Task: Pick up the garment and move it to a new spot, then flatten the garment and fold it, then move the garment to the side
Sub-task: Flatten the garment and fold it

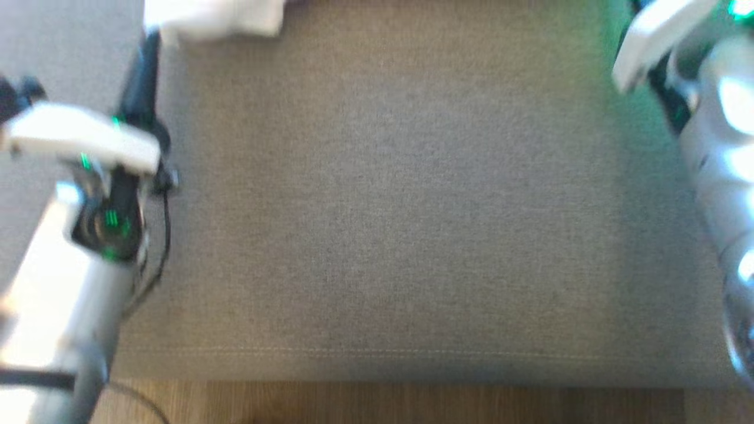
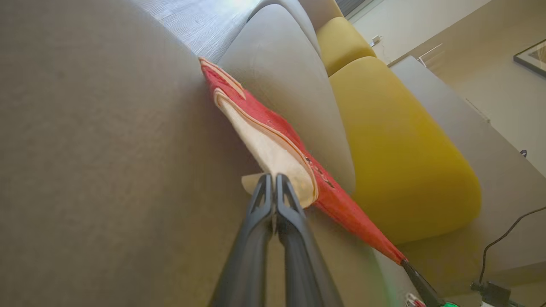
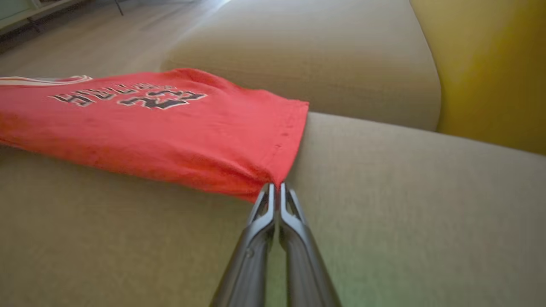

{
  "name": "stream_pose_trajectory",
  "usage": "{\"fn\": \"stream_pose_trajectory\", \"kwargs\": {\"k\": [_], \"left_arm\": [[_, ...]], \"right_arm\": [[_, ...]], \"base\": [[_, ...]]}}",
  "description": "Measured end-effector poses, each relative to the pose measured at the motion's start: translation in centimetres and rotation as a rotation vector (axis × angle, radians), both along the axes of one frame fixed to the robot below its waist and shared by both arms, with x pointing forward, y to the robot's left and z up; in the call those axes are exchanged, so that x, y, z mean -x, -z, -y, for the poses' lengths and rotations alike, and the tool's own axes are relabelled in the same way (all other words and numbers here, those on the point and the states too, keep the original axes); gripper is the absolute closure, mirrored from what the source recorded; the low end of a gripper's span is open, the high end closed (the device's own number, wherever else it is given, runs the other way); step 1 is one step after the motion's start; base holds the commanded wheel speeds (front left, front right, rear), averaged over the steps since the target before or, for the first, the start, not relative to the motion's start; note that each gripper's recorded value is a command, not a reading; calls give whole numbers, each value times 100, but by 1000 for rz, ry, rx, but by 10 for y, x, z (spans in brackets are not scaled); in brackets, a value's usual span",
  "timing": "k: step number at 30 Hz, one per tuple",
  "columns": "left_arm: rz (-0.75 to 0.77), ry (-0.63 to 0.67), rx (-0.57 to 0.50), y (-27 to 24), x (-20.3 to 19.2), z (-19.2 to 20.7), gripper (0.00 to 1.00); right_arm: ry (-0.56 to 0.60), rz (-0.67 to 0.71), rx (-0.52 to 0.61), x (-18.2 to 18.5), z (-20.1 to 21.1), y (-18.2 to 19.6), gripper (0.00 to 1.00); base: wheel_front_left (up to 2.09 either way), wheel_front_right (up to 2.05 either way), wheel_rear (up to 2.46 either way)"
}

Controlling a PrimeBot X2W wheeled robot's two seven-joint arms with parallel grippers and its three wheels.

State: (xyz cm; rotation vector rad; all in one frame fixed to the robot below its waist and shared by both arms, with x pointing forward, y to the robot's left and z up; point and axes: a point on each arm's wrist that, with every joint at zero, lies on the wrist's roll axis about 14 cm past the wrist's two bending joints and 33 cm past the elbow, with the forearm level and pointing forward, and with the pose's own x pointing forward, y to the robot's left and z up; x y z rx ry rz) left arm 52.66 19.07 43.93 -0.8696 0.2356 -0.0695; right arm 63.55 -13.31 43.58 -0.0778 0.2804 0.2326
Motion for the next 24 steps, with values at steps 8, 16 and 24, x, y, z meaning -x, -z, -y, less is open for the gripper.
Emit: {"fn": "stream_pose_trajectory", "kwargs": {"k": [8,16,24], "left_arm": [[-151,-23,38,32,107,-12,100],[-200,-9,107,21,178,-5,100],[-250,-10,135,9,236,8,100]], "right_arm": [[67,-93,-62,79,23,17,100],[113,-112,-111,151,51,21,100],[175,-143,-160,218,85,39,100]], "base": [[0,0,0],[0,0,0],[0,0,0]]}}
